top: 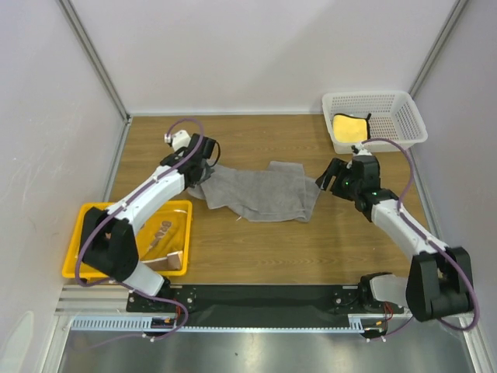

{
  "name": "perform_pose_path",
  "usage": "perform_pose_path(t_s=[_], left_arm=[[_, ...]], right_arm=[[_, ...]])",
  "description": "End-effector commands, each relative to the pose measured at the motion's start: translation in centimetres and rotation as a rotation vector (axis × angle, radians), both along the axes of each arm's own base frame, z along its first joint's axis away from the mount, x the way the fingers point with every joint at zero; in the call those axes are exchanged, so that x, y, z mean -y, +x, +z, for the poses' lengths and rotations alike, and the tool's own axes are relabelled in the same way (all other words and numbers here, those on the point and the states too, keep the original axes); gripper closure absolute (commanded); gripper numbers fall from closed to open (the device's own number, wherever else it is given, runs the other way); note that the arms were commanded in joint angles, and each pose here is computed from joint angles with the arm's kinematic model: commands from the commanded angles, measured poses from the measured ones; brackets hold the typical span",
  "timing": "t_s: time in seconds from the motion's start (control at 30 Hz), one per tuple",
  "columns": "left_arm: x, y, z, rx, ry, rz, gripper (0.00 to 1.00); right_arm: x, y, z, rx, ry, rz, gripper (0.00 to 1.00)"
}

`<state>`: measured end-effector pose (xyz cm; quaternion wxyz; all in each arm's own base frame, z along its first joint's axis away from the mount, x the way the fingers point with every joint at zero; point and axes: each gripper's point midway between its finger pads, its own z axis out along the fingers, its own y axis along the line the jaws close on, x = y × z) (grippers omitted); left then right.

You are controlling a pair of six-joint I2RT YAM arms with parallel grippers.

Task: Fold and stack the towels
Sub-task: Move the towel to the center of the board, then flatten out the crumpled towel

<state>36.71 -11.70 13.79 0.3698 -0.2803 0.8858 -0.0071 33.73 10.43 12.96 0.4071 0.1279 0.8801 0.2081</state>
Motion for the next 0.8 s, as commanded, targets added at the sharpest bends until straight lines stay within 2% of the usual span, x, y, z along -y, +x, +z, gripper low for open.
perform_pose_path(t_s=[0.0, 0.17, 0.37, 0.5, 0.6, 0.7, 0.73, 0.77], left_arm=[[-2.5, -0.3, 2.7, 0.092, 0.028, 0.099, 1.00], [-4.5, -0.8, 2.2, 0.080, 0.107, 0.131, 1.00], [-4.9, -0.1, -0.1, 0.024, 0.147, 0.092, 0.98], [-5.2, 0.0, -0.8, 0.003, 0.177, 0.077, 0.90], [-5.5, -0.1, -0.8, 0.000, 0.187, 0.080, 0.79], [-5.7, -0.2, -0.3, 0.016, 0.186, 0.084, 0.63], [-5.8, -0.3, -0.1, 0.020, 0.187, 0.083, 0.50], [-5.8, -0.5, 0.0, 0.021, 0.187, 0.080, 0.43]], right_arm=[[-1.6, 3.5, 1.3, 0.085, 0.027, -0.018, 0.25], [-3.2, 6.1, -1.2, 0.051, 0.006, -0.043, 0.35], [-4.2, 7.4, -4.9, -0.046, 0.028, -0.053, 0.41], [-5.0, 7.8, -5.9, -0.064, 0.042, -0.051, 0.43], [-5.2, 8.1, -6.8, -0.088, 0.013, -0.057, 0.43], [-5.2, 8.4, -7.7, -0.110, -0.017, -0.068, 0.44], [-5.3, 8.5, -7.9, -0.116, -0.020, -0.066, 0.44], [-5.4, 8.6, -8.2, -0.130, -0.031, -0.067, 0.45]])
